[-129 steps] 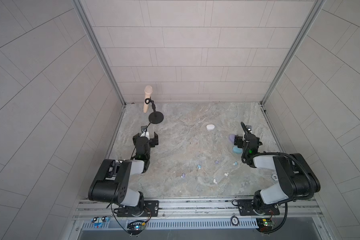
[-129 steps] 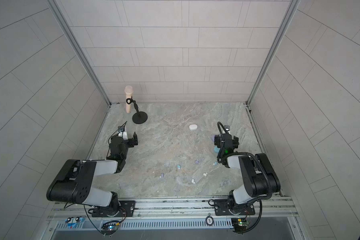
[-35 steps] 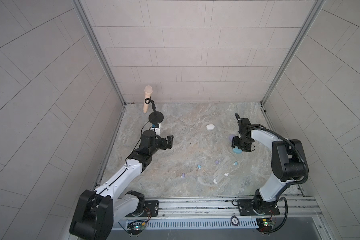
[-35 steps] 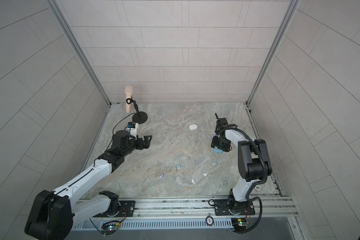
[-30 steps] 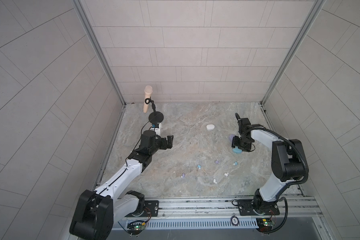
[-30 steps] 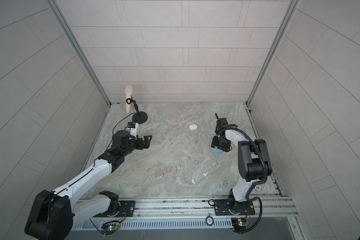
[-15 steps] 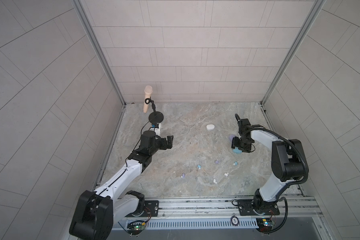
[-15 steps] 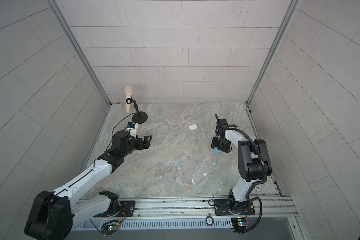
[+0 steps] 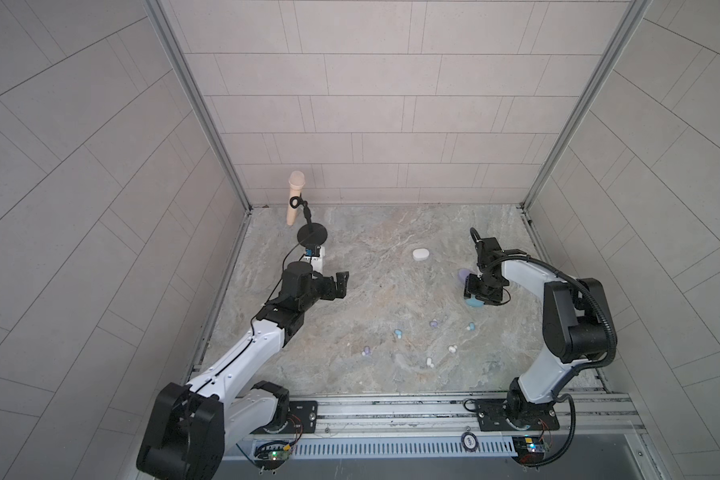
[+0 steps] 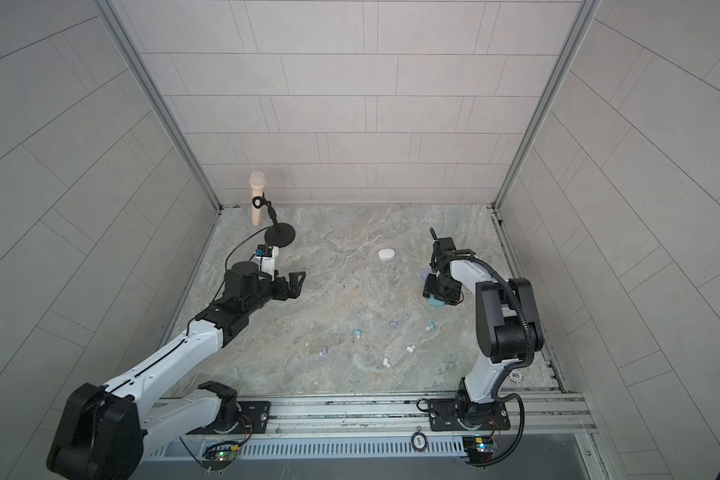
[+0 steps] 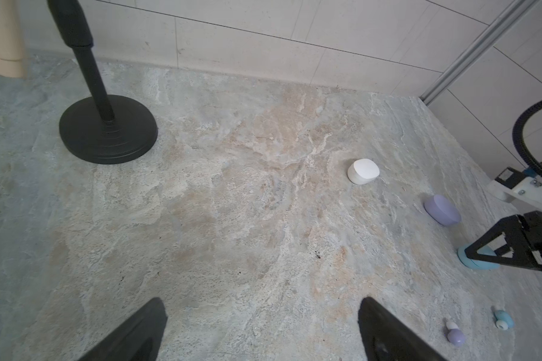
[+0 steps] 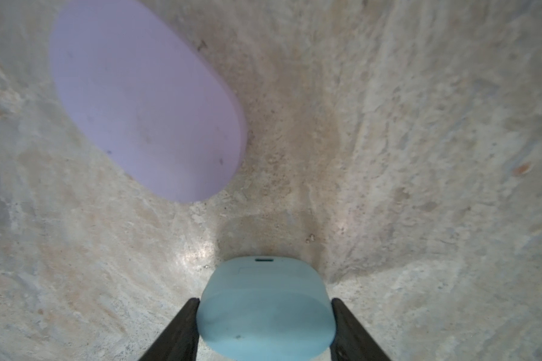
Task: Insert the wireless bluetooth earbuds into the charging case
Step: 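Lift the light-blue case toward the left gripper while the left arm reaches in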
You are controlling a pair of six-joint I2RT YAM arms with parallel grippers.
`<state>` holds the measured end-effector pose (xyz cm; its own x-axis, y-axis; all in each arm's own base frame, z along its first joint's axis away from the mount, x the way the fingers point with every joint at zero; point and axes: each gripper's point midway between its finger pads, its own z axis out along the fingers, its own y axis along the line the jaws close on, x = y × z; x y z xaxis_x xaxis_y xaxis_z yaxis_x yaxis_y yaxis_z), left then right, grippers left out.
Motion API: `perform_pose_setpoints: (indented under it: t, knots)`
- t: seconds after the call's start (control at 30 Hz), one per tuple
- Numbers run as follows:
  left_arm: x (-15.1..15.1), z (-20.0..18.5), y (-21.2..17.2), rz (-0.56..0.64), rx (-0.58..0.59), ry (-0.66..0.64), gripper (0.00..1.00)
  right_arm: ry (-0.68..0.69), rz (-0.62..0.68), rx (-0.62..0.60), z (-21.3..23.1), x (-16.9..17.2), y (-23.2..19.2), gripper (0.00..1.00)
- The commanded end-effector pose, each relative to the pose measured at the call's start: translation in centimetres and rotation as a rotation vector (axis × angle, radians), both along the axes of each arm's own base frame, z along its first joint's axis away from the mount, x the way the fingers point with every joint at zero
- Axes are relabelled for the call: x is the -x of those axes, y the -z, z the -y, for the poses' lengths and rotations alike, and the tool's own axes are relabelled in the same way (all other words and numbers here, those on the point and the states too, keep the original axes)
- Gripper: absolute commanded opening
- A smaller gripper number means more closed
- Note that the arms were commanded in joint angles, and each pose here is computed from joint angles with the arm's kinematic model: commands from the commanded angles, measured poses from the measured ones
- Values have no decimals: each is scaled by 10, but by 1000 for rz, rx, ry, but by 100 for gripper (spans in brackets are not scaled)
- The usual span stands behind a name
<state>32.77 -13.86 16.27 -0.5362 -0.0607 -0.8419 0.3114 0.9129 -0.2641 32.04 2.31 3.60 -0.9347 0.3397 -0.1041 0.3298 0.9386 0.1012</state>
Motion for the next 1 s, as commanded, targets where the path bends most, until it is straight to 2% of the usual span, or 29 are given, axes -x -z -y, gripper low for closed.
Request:
perform_pose_setpoints:
  t: [0.0, 0.13, 0.27, 0.43, 0.53, 0.63, 0.97]
  knots:
    - [11, 31, -20, 96, -22, 159, 100, -20, 5, -26, -5, 16, -23, 49]
    - [28, 75, -28, 182, -52, 343, 100, -60, 25, -95, -20, 32, -50, 49]
    - [42, 119, -36, 259, -23, 505, 100, -105, 54, -160, -37, 50, -80, 49]
    - [62, 173, -41, 312, -17, 726, 100, -164, 122, -313, -75, 66, -119, 48]
    - [74, 195, -47, 361, 5, 834, 100, -207, 158, -358, -96, 72, -143, 48]
    - [85, 210, -56, 418, 48, 902, 100, -244, 194, -397, -116, 74, -164, 48]
    - [108, 235, -71, 544, 45, 1009, 99, -305, 255, -516, -172, 74, -202, 48]
